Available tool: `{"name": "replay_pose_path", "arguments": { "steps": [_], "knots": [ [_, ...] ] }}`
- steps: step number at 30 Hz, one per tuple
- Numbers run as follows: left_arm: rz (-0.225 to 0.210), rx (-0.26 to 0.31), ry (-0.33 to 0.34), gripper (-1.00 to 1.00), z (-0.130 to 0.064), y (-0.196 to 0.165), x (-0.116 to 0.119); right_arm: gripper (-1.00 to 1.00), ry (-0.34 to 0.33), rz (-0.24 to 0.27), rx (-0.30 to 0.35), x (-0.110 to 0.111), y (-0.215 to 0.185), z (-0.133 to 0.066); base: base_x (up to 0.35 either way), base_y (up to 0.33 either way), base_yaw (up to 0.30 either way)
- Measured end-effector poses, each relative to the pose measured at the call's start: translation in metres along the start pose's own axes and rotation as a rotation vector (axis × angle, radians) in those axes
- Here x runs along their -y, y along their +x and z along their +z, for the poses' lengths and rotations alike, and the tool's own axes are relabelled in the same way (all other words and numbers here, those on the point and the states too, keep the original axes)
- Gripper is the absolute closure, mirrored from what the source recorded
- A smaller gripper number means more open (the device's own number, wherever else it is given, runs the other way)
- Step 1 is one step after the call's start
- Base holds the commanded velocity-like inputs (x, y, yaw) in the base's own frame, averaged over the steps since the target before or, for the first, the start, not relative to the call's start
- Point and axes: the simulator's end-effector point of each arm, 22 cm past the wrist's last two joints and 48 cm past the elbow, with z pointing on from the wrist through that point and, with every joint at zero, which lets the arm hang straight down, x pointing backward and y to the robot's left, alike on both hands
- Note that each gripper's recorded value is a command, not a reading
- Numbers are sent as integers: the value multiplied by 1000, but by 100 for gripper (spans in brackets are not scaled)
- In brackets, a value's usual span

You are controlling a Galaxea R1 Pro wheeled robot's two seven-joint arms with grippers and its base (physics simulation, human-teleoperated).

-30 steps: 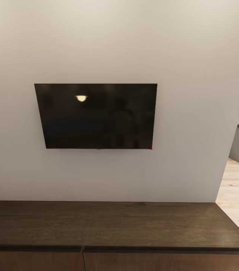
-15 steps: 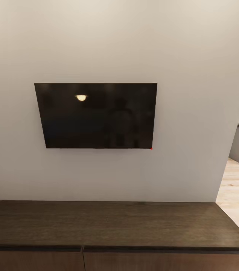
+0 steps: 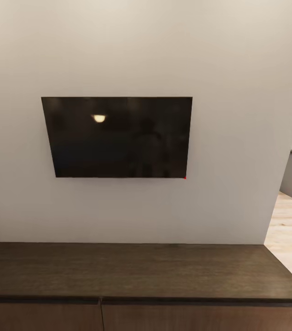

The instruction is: Place each of the two pumpkins and all three candles from the living room inside a cabinet in the living room (use any cabinet), then make sure every cabinet is closed, and position the cauldron so it is next to a table in the living room.

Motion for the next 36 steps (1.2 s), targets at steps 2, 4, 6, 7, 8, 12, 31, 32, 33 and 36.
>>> {"name": "replay_pose_path", "arguments": {
  "steps": [2,4,6,7,8,12,31,32,33,36],
  "knots": [
    [-10,75,-1,-100,2,-36,0,-100,0,0,23,-1,-10,3,0,0,0],
    [-12,128,2,-100,3,-60,1,-100,2,1,63,0,-28,6,0,0,0],
    [-15,230,14,-100,-3,-108,8,-100,6,3,141,3,-64,5,0,0,0],
    [-16,274,22,-100,-7,-129,13,-100,8,5,174,4,-79,5,0,0,0],
    [-17,293,25,-100,-8,-140,16,-100,8,7,190,4,-86,5,0,0,0],
    [-25,344,9,-100,-23,-191,20,-100,12,15,268,7,-120,3,0,0,0],
    [-16,536,-7,-100,-130,-389,52,-100,186,75,561,46,-295,-74,0,0,0],
    [-14,553,-5,-100,-136,-400,53,-100,188,77,569,45,-300,-79,0,0,0],
    [-14,565,-5,-100,-140,-406,53,-100,188,78,575,45,-302,-80,0,0,0],
    [-12,631,0,-100,-162,-436,55,-100,186,85,633,44,-324,-98,0,0,0]
  ]
}}
